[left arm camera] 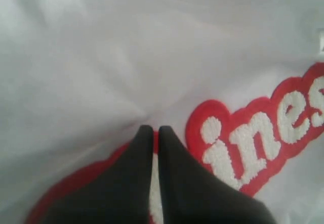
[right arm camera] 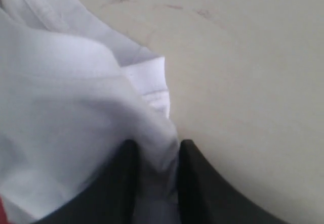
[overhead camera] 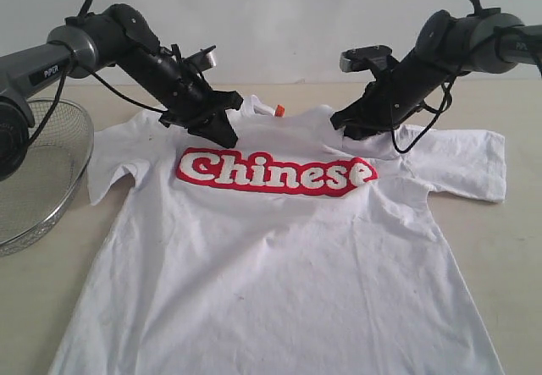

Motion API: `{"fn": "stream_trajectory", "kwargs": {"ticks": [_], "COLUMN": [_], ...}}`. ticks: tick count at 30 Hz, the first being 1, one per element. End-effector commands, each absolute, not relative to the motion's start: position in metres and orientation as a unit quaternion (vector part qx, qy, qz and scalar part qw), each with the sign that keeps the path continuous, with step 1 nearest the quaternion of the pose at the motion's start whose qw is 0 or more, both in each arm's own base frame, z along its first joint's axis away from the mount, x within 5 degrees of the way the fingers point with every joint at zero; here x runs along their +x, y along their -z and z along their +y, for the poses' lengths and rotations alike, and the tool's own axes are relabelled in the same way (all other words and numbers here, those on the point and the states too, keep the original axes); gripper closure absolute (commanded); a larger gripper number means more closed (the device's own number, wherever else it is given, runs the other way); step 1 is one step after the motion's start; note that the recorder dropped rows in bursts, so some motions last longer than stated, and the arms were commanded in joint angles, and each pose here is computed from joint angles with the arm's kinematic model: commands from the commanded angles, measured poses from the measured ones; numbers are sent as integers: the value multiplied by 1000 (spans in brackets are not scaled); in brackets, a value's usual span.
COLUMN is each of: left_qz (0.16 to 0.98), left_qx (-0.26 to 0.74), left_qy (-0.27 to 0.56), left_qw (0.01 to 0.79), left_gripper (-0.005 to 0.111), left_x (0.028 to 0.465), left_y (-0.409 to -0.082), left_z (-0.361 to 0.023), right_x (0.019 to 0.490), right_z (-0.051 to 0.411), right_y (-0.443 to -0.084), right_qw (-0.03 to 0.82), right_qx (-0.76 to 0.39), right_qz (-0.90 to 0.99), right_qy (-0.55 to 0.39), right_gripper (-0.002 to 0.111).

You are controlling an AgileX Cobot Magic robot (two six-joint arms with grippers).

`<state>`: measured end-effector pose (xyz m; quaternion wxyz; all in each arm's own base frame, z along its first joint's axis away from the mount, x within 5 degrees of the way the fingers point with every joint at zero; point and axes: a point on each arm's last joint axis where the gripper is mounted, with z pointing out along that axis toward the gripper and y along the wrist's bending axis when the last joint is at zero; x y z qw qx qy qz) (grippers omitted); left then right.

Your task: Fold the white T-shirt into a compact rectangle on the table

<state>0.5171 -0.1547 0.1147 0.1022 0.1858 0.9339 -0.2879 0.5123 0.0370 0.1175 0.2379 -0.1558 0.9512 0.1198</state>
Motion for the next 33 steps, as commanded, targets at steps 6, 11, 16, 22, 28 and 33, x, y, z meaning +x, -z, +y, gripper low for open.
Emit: {"fn": "stream_trajectory", "kwargs": {"ticks": [6,11,16,22,28,33], "left_qz": [930,930,930,930,931,932], "left_qx": [192,193,193,193,191,187], "left_qy": [294,294,294,294,289,287], "left_qw": [108,108,108,108,113,116], "left_gripper": [102,102,102,102,102,102], "left_x": [516,516,516,516,518,519], "left_y": [-123,-123,-123,-123,-123,-123], "left_z": [-158,-158,-158,-158,-156,-152], "right_x": [521,527,534,537,538,543], "right_z": [33,31,28,27,26,23], "right_y": [-128,-131,-135,-132,-126,-123], "right_qw": [291,324,362,376,376,406], "right_qx": [-145,-127,-113,-104,-96,-50], "right_qz": [941,934,923,919,920,911], "right_qy": [-93,-81,-65,-58,-58,-56], "right_gripper": [108,108,108,108,100,76]}}
